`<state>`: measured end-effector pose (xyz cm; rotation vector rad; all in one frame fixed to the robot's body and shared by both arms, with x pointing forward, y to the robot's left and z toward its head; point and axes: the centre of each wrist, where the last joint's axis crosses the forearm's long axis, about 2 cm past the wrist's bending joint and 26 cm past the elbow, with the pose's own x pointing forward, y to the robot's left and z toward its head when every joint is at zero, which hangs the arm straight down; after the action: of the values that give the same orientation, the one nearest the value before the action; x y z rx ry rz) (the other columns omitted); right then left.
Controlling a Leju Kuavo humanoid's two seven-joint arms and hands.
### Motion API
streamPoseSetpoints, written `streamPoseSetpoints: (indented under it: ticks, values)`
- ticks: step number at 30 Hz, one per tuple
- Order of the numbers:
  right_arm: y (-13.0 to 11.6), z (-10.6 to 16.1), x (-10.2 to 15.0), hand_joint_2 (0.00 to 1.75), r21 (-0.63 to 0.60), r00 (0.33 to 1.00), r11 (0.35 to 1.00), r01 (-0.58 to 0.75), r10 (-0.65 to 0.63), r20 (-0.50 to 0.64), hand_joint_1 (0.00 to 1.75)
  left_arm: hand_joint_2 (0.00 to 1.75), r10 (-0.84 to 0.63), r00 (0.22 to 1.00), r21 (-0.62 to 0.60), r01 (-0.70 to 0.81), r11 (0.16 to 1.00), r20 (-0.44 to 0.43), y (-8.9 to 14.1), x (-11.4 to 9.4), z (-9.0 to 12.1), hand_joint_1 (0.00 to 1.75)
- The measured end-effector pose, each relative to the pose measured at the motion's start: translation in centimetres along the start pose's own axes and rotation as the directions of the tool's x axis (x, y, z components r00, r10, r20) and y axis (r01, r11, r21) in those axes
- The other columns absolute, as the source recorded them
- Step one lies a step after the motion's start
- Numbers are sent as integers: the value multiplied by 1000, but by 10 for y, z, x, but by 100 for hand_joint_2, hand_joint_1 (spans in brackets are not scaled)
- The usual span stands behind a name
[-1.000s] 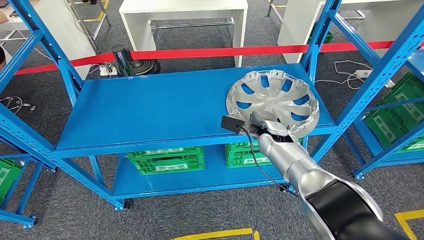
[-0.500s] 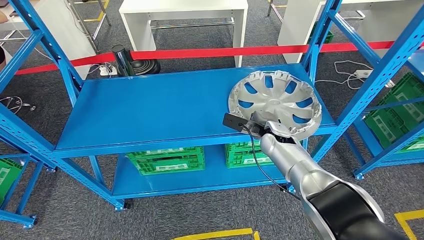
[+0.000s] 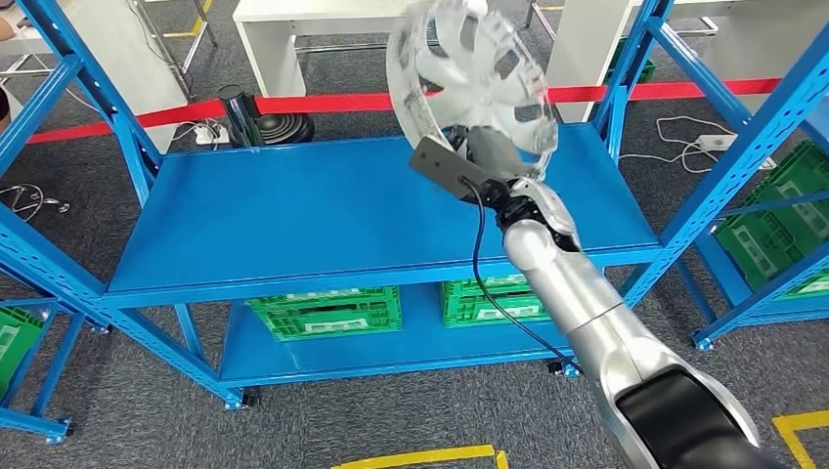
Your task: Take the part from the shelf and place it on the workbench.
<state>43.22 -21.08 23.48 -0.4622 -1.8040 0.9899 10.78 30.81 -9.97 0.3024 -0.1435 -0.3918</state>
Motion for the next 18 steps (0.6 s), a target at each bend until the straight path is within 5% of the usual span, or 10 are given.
streamPoseSetpoints:
  ticks: [8,18]
  values:
    - [-25,1,53,175,-123,975,992,-39,64,213,175,175,-13,1000,5,13,1000,18,1,4,0,0]
    - [3,33,109,175,-135,862,987,-84,140,487,175,175,5,1000,18,-6,1000,28,1,3,0,0]
